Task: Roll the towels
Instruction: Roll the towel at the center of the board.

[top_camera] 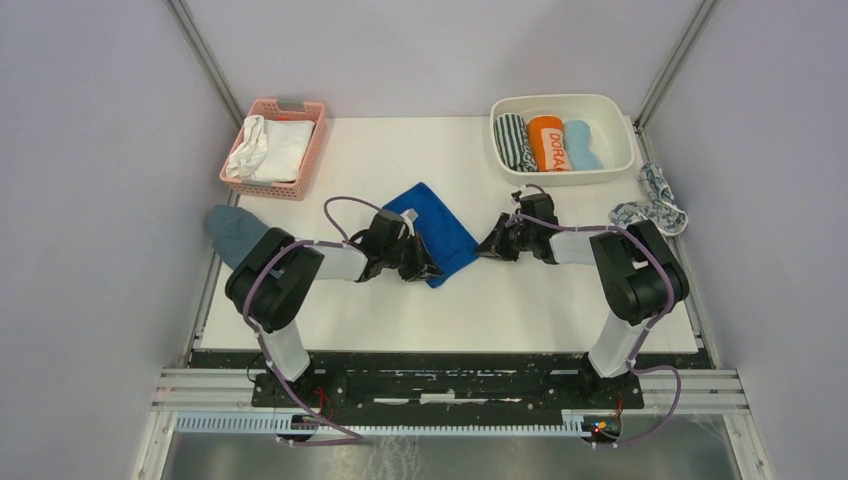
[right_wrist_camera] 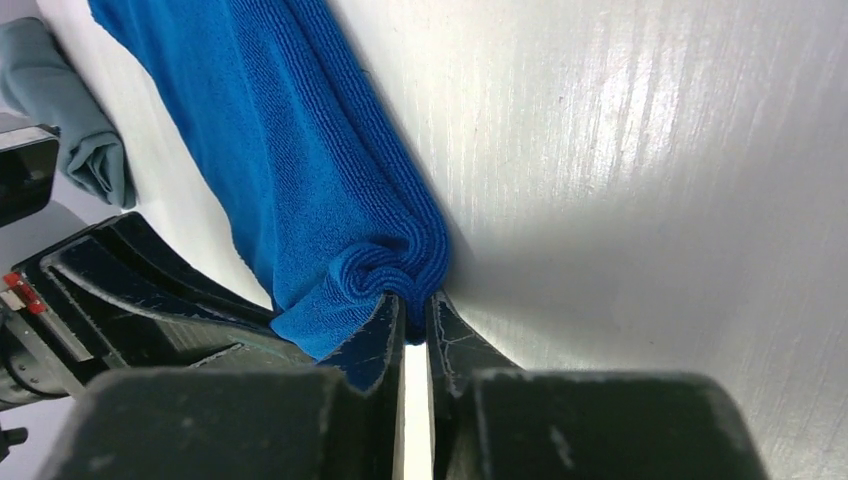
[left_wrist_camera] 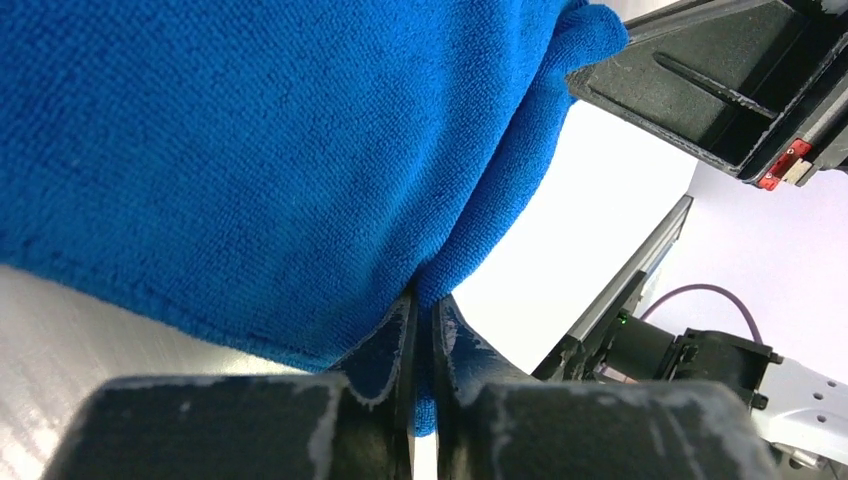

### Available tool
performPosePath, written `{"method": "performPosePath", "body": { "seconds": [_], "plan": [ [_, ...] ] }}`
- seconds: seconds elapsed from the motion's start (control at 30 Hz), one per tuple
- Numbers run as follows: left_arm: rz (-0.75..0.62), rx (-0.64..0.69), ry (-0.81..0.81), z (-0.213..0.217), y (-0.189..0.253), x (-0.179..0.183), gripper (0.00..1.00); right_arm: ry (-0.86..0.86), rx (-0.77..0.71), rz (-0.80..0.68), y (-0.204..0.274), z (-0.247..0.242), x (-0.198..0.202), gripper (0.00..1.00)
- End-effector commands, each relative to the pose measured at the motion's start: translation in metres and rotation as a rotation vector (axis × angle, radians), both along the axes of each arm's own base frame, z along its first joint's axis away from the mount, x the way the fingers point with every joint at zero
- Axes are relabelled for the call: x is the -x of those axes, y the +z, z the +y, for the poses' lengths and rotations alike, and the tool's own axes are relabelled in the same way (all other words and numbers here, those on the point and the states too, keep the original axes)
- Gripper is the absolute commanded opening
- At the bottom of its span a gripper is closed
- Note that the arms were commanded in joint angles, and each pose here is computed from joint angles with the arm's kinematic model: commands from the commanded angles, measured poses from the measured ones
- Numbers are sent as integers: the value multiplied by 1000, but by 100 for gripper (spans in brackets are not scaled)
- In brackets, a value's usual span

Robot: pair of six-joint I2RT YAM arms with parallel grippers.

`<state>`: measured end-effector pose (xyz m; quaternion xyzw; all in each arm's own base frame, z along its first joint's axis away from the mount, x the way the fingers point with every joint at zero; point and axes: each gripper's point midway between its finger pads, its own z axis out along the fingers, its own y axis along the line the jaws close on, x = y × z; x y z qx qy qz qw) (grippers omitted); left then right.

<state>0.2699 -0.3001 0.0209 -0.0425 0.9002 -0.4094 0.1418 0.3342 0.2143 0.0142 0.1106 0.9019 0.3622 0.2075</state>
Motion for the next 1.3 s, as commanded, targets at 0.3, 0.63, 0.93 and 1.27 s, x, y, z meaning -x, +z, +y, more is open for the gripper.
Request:
{"method": "performPosePath", "body": {
  "seconds": [0.3, 0.63, 0.93, 1.27],
  "plan": [
    [-392, -489, 22, 52, 45, -14, 47, -78, 166, 109, -17, -23, 3, 4],
    [-995, -901, -269, -9, 83, 28, 63, -76, 147, 148, -8, -18, 2, 3],
    [-1135, -1154, -529, -43, 41, 36, 61, -64, 133, 196, -11, -14, 5, 3],
    [-1122, -1349, -606, -34, 16, 23, 61, -42, 102, 211, -10, -9, 7, 4]
  ]
}}
